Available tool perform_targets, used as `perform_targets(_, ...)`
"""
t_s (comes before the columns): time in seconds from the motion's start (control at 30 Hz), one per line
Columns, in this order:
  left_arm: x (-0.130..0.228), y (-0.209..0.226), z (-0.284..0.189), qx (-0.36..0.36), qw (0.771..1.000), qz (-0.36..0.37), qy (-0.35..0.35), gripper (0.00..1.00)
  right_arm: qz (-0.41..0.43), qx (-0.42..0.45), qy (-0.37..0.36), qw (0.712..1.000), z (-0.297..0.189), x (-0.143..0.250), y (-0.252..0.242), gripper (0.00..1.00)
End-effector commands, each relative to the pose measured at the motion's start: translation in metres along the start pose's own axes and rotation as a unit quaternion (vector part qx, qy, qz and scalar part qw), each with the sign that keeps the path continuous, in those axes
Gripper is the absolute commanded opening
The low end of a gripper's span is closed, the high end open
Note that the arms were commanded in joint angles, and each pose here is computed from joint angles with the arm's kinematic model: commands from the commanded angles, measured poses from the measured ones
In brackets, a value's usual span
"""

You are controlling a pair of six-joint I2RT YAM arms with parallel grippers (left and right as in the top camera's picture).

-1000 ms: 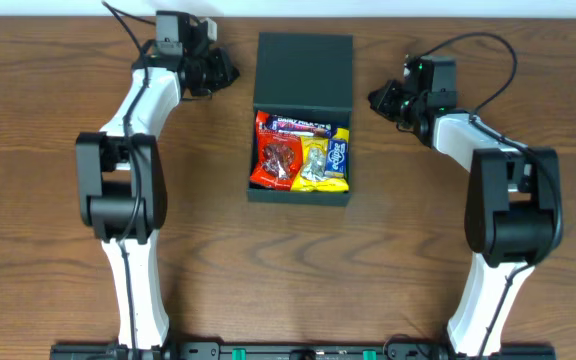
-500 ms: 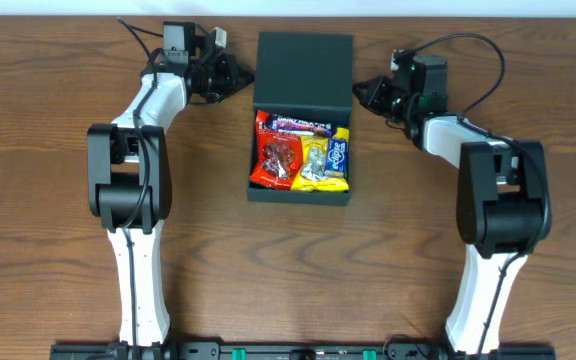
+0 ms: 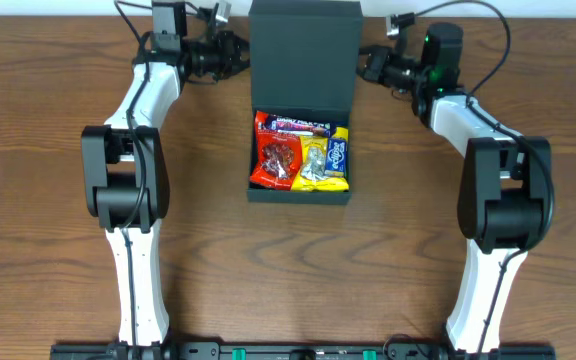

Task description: Pack container

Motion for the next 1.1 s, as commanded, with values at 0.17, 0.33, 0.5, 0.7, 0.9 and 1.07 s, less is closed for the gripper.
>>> perform_targets(0.17, -0.018, -0.076, -0.045, 0.036, 0.991, 0.128, -0.014, 0.06, -0.081, -0.023, 0.062, 0.995, -0.011, 0.003, 0.064, 0.02)
perform_targets(0.33, -0.001, -0.110, -0.068, -0.031, 0.983, 0.181, -0.002, 0.06, -0.104, 0.049, 0.103, 0.988, -0.021, 0.023, 0.081, 0.02)
perform_targets(0.5, 0.021, -0.125, -0.087, -0.149, 0.968, 0.201, 0.034, 0.06, -0.110, 0.112, 0.124, 0.980, -0.034, 0.033, 0.091, 0.01)
perform_targets(0.7, 0.037, -0.150, -0.106, -0.214, 0.952, 0.210, 0.057, 0.06, -0.111, 0.173, 0.127, 0.970, -0.054, 0.036, 0.109, 0.02)
perform_targets(0.9, 0.056, -0.167, -0.118, -0.229, 0.948, 0.203, 0.090, 0.06, -0.114, 0.250, 0.126, 0.953, -0.077, 0.044, 0.137, 0.01)
perform_targets(1.07, 0.075, -0.193, -0.131, -0.229, 0.950, 0.184, 0.103, 0.06, -0.127, 0.279, 0.125, 0.944, -0.100, 0.056, 0.177, 0.02)
Point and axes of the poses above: each gripper's point midway between its finger pads, its own z axis out along the fingers, its own y axis along the line the jaws close on, x = y × z, the point moved 10 cm from there along -z, back along the fingers, and after that the axes turned 2 degrees about z, right-handed, at the moved point
